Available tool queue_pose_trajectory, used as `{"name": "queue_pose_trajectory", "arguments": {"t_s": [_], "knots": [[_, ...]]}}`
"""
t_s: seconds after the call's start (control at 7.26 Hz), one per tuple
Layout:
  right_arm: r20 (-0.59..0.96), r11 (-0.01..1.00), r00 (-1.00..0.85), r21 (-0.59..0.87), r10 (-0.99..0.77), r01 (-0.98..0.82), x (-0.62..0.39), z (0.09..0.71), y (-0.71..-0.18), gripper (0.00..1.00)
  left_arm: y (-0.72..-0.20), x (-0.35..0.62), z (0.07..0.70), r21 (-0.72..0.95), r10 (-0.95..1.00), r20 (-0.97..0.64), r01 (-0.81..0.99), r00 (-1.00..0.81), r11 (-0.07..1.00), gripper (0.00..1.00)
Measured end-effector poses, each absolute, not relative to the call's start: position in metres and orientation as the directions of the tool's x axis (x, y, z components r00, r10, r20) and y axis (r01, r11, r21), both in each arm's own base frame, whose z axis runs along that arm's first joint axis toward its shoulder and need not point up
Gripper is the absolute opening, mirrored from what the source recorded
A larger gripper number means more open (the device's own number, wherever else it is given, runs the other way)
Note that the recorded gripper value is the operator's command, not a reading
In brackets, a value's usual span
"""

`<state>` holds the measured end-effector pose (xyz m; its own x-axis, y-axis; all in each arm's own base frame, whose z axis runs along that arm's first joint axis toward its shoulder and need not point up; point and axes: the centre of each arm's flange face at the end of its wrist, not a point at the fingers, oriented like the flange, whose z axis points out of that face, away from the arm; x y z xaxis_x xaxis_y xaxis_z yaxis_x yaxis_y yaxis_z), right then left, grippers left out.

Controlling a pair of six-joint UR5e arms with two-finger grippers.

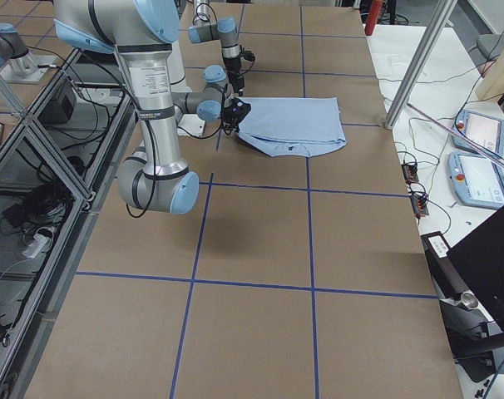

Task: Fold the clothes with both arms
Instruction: 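Move both grippers to the shirt's corners nearest the robot, then grasp the shirt's near corners with both grippers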

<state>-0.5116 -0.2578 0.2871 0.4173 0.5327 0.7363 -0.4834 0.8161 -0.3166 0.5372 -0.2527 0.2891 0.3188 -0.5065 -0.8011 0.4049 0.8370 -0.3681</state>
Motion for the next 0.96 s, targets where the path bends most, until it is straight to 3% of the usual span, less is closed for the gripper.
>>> {"name": "queue_pose_trajectory", "arguments": {"t_s": [0.69, 0.83, 0.96], "knots": [[0.737, 0.817, 0.419, -0.314, 0.53, -0.483, -0.512, 0.287, -0.258, 0.0, -0.251, 0.543, 0.303, -0.382, -0.537, -0.778, 0.434, 0.326, 0.816, 0.72], [0.738, 0.817, 0.418, -0.313, 0.53, -0.483, -0.512, 0.287, -0.258, 0.0, -0.251, 0.544, 0.305, -0.388, -0.547, -0.771, 0.439, 0.326, 0.81, 0.65], [0.738, 0.818, 0.418, -0.313, 0.53, -0.483, -0.512, 0.287, -0.258, 0.0, -0.251, 0.544, 0.306, -0.395, -0.554, -0.767, 0.442, 0.324, 0.805, 0.47]]}}
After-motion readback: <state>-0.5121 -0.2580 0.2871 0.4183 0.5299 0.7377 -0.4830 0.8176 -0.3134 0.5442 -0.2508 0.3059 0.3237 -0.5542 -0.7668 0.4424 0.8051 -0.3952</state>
